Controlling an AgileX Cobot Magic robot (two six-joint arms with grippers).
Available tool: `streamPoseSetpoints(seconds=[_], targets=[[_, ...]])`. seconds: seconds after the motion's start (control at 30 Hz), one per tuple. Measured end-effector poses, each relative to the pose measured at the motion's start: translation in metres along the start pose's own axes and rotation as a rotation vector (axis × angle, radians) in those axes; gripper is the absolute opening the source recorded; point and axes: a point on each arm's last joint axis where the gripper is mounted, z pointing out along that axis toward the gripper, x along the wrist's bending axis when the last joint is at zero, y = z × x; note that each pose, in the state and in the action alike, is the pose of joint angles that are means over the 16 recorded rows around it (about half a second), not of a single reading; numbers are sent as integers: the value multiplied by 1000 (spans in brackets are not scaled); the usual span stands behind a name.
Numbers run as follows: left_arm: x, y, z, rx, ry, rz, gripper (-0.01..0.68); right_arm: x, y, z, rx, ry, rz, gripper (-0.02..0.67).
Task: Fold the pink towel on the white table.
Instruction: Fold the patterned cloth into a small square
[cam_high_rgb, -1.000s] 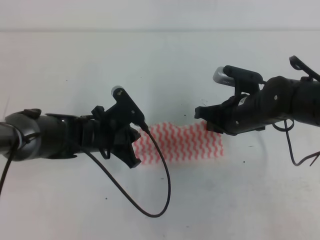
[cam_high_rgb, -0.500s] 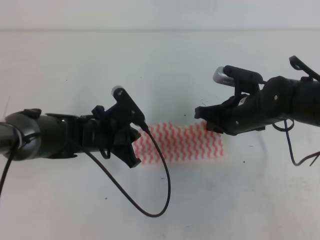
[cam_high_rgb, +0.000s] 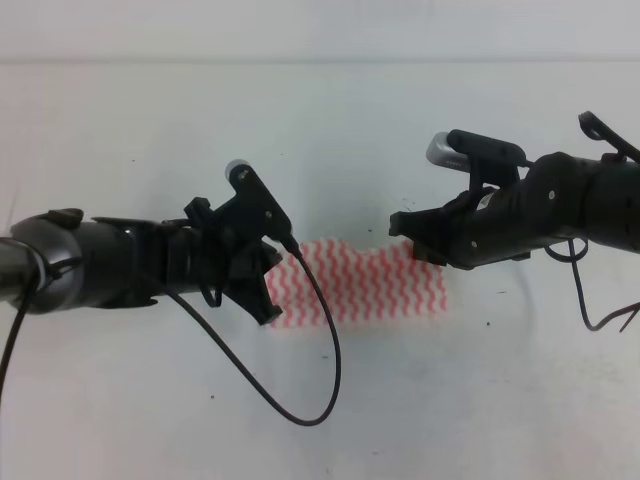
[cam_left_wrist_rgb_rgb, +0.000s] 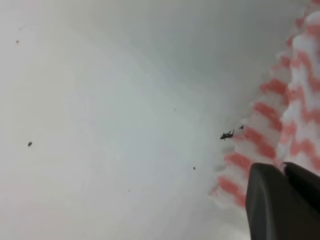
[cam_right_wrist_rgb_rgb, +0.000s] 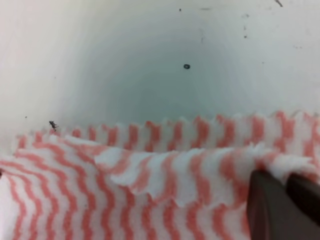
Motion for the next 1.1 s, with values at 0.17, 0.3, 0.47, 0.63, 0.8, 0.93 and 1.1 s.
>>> streamPoseSetpoints(seconds=[0.17,0.3,0.47,0.63,0.8,0.93,1.1], targets=[[1,-1,3,5,2,7,-2,0,0,0,-1,0,0,-16],[1,-2,6,10,2,8,-2,0,0,0,-2,0,0,-16],[2,-2,8,13,4,7,-2,0,0,0,-3,0,0,-16],[3,-1,9,14,7,18,-2,0,0,0,-3,0,0,-16],[3,-1,8,14,8,51,-2,0,0,0,-3,0,0,-16],[3,-2,8,16,9,78,-2,0,0,0,-3,0,0,-16],[3,-2,9,17,8,109,-2,0,0,0,-3,0,0,-16]])
